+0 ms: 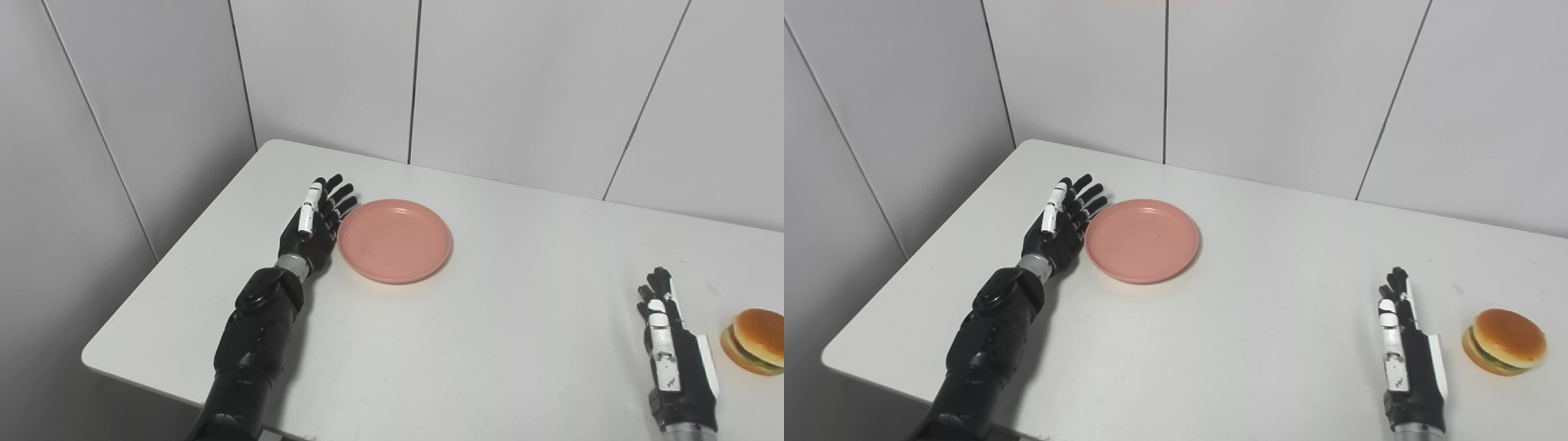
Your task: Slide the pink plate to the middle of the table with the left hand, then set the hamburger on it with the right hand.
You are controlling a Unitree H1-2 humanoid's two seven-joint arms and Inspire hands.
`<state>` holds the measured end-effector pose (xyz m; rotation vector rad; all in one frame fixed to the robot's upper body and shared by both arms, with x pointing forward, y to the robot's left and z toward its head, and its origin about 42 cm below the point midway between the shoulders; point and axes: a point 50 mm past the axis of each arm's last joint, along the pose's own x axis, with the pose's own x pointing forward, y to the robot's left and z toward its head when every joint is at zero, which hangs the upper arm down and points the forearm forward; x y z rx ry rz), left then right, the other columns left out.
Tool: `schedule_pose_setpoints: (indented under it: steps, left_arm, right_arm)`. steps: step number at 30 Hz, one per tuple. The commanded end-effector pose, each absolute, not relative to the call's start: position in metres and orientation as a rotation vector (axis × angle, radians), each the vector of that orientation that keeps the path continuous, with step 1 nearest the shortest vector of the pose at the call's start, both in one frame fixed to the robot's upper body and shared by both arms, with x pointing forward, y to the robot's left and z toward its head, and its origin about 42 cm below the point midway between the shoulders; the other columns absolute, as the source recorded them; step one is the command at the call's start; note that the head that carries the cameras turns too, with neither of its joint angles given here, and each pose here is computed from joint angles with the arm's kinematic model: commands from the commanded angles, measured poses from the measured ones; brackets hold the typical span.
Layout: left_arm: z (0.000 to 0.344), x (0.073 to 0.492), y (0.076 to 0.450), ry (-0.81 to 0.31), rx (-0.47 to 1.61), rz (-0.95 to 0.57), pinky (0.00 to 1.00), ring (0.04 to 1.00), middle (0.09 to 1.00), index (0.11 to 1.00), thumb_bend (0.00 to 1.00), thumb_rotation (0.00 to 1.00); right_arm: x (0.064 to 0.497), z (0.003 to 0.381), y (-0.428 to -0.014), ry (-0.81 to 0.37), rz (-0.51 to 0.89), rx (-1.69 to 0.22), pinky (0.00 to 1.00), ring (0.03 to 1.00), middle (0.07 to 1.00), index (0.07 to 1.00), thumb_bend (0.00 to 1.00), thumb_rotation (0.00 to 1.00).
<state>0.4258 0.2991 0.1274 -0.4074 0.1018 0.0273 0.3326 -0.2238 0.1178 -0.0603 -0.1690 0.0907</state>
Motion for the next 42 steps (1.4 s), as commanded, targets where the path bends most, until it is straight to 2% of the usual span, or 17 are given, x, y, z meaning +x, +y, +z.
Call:
schedule_pose_setpoints:
  steps: [1,23,42]
  left_arm:
    - [0.123,0.425,0.286,0.137,-0.403,-0.016,0.91,0.896,0.897,0.893,0.35,1.00]
    - [0.124,0.399,0.208,0.197,-0.380,-0.244,0.93,0.914,0.916,0.912,0.33,1.00]
    - [0.127,0.356,0.157,0.231,-0.421,-0.386,0.89,0.887,0.886,0.874,0.34,1.00]
  right_arm:
    - [0.314,0.090,-0.219,-0.056,0.073,-0.029,1.00,0.978,0.995,1.000,0.14,1.00]
    - [0.313,0.095,-0.204,-0.043,0.050,-0.050,0.99,0.960,0.976,0.987,0.19,1.00]
    - [0.309,0.106,-0.196,-0.028,0.047,-0.054,0.96,0.962,0.975,0.988,0.18,1.00]
